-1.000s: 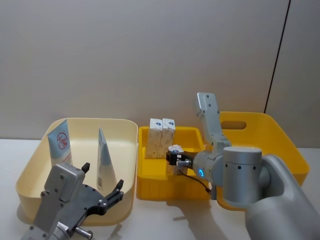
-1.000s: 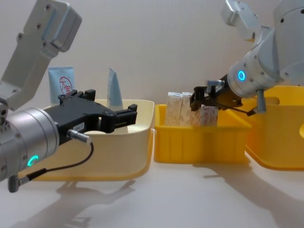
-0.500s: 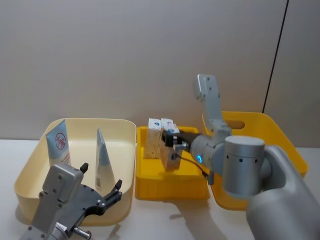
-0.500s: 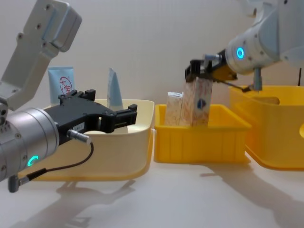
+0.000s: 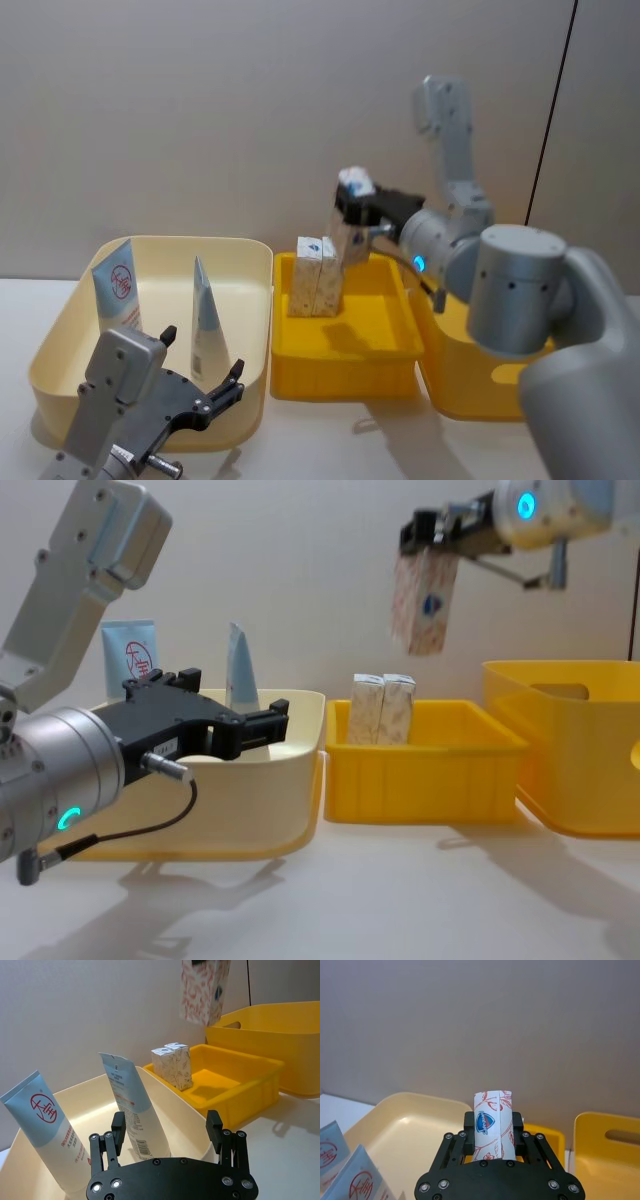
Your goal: Bimanual collaborative sorting of washing and personal care products
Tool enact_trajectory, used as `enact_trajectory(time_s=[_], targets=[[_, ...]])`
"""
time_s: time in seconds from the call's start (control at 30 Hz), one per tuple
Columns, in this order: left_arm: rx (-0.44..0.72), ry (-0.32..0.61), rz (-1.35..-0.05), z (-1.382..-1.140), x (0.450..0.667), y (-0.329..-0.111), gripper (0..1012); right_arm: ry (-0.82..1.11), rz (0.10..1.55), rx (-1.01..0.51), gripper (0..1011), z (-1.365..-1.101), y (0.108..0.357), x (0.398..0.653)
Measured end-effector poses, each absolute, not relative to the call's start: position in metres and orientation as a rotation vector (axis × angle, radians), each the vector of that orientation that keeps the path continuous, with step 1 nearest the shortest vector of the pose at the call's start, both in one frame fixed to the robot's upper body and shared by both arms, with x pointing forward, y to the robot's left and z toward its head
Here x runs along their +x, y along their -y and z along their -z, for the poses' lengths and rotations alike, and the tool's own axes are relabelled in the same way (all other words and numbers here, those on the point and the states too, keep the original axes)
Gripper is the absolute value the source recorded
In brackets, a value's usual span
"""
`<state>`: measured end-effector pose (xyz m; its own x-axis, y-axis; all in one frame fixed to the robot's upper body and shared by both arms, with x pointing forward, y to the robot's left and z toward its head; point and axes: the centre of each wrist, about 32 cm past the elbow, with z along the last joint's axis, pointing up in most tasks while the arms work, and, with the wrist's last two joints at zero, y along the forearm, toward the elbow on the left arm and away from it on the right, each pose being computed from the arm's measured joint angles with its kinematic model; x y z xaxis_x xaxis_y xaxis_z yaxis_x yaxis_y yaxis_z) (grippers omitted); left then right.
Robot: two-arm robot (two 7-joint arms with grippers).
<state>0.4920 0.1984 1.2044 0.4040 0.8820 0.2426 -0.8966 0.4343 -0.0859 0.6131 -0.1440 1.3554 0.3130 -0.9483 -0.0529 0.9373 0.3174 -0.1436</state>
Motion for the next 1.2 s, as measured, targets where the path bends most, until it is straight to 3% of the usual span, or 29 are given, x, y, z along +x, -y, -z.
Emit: enact_trajectory(time_s=[0.5, 0.8, 1.2], targets=[[0.061, 0.268, -1.124, -1.204, 0.492, -0.198, 1003, -0.005, 1.373, -0.026, 415, -1.389, 0.200, 0.599], [0.061, 0.268, -1.124, -1.204, 0.492, -0.198, 1003, -0.044, 1.444, -0.084, 415, -1.387, 0.228, 0.589], [0.061, 0.268, -1.124, -1.204, 0.492, -0.198, 1004, -0.152, 1.487, -0.187, 415, -1.376, 0.246, 0.583]])
